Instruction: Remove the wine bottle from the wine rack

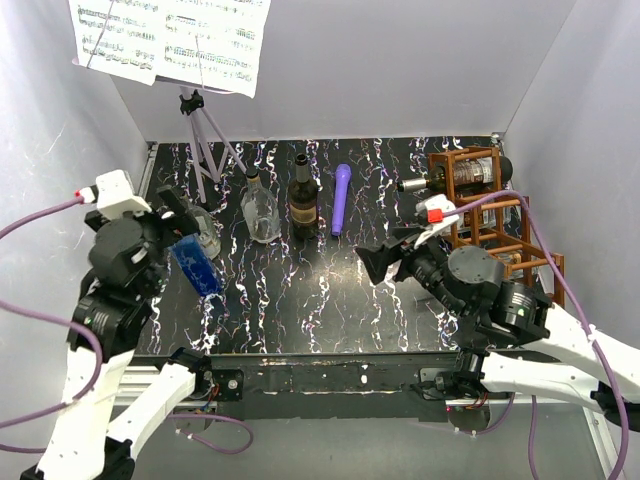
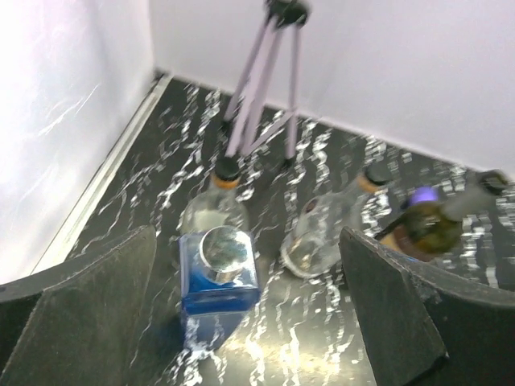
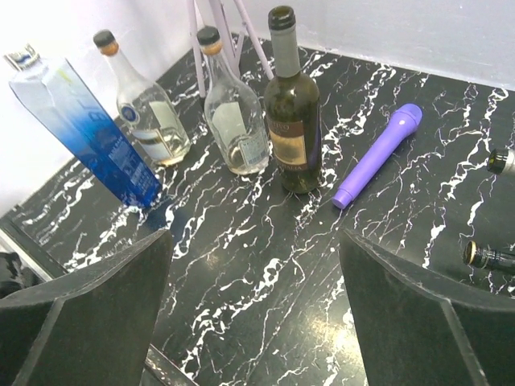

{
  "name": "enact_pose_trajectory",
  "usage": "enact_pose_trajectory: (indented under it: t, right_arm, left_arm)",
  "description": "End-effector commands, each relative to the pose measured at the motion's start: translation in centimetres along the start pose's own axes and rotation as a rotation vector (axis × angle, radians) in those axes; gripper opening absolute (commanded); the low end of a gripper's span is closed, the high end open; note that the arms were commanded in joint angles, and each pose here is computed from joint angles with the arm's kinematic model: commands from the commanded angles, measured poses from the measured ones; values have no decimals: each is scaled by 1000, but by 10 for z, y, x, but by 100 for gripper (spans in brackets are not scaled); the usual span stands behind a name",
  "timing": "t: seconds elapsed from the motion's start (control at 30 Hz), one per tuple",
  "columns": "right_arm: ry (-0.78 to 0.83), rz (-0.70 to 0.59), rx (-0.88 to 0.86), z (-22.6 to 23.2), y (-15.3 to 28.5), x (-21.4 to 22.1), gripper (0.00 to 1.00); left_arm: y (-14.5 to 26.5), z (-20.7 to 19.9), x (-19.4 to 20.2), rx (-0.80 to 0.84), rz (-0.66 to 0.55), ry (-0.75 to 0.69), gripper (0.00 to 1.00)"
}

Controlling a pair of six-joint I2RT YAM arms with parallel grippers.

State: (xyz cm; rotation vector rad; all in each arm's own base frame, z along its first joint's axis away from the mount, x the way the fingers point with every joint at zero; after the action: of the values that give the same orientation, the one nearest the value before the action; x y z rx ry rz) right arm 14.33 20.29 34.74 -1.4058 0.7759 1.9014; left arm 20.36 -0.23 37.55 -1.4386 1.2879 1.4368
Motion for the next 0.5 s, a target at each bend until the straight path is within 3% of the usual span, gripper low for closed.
enact_pose_trajectory:
  t: [0.0,0.13,0.3,0.47]
  right_arm:
    - [61,-21,-18,9,-7,-17,92]
    - [218,11,45,5,-22,-22,98]
    - [535,68,259,-28,-47,-36,98]
    - [649,154,294,-80,-72,-44,96]
  left_arm:
    - [32,-23,-37,272,-77,12,98]
    - [62,-69,-41,671,-66,-13,98]
    - [91,-119,-14,1132,99,-2,98]
    - [83,-131,35,1234,174,4,98]
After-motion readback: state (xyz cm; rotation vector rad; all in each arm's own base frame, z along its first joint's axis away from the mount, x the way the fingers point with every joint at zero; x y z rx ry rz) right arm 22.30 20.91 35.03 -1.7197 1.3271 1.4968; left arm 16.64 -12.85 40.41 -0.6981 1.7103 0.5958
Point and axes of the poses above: each gripper's point midway between its finger pads, its own y axis back along the fingers, its own z axis along the line the jaws close on, x = y × z, the point moved 4 cm from there along y, back along the fingers, and after that the axes turned 2 degrees about -y, right-handed, at the moved point
